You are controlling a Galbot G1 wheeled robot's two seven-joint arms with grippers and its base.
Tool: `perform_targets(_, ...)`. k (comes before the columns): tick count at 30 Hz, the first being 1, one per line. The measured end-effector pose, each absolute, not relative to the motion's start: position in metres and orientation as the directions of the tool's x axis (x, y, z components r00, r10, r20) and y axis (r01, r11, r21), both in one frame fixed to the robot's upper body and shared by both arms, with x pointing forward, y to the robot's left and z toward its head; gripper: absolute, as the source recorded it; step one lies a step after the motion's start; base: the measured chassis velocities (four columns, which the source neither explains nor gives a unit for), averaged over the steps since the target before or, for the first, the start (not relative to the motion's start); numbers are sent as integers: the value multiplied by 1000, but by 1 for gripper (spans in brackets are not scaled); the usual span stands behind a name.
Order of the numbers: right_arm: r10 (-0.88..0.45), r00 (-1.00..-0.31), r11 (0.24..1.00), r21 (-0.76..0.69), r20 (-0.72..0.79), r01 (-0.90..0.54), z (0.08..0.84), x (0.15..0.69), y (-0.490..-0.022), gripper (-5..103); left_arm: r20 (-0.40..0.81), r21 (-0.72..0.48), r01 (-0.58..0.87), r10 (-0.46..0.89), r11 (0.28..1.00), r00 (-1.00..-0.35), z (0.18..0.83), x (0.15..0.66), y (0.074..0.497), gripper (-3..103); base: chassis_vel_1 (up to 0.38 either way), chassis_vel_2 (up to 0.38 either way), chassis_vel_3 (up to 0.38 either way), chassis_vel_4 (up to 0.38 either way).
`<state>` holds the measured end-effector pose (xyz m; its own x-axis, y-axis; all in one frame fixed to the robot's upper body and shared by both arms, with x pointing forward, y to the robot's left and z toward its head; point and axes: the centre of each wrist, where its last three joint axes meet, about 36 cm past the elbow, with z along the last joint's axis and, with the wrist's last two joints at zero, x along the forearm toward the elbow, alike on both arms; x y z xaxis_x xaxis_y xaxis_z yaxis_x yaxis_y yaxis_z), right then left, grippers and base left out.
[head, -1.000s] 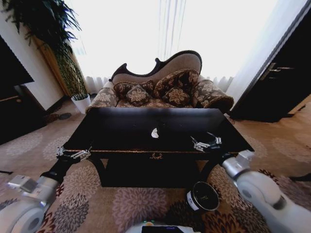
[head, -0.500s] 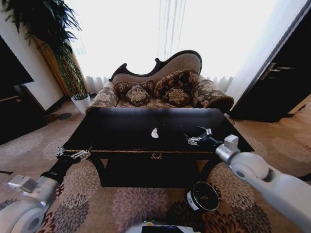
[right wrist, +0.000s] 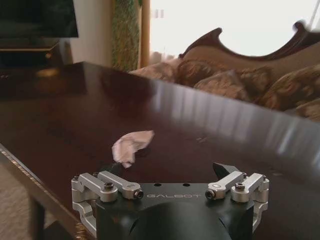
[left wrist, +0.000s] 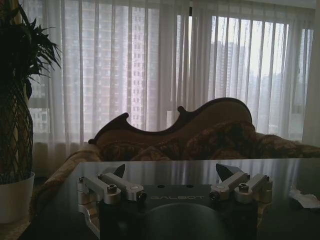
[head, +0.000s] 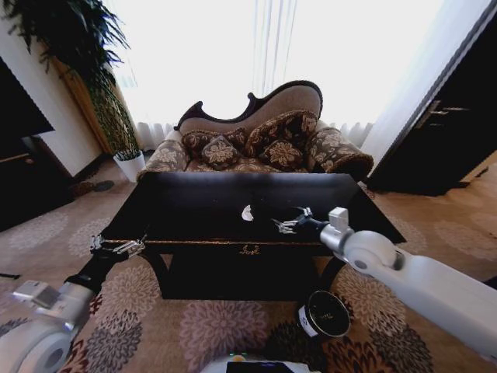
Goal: Move to the front of the table and place the trash on the table into the trash bin.
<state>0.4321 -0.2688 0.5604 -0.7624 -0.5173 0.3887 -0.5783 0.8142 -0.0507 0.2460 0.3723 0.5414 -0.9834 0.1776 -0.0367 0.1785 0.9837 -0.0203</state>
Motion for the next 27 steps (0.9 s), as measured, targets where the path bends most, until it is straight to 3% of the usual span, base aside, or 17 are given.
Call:
perform_targets(9, -531, -741, 794, -66, 411, -605, 561, 470, -235, 100, -37, -20, 178, 178, 984, -983, 541, 246, 372, 100, 0, 0, 0, 0)
perform_targets(27, -561, -696, 759, -57, 449, -648, 546, 489, -189, 100, -37, -20, 178, 178, 984, -983, 541, 246, 372, 100, 0, 0, 0, 0)
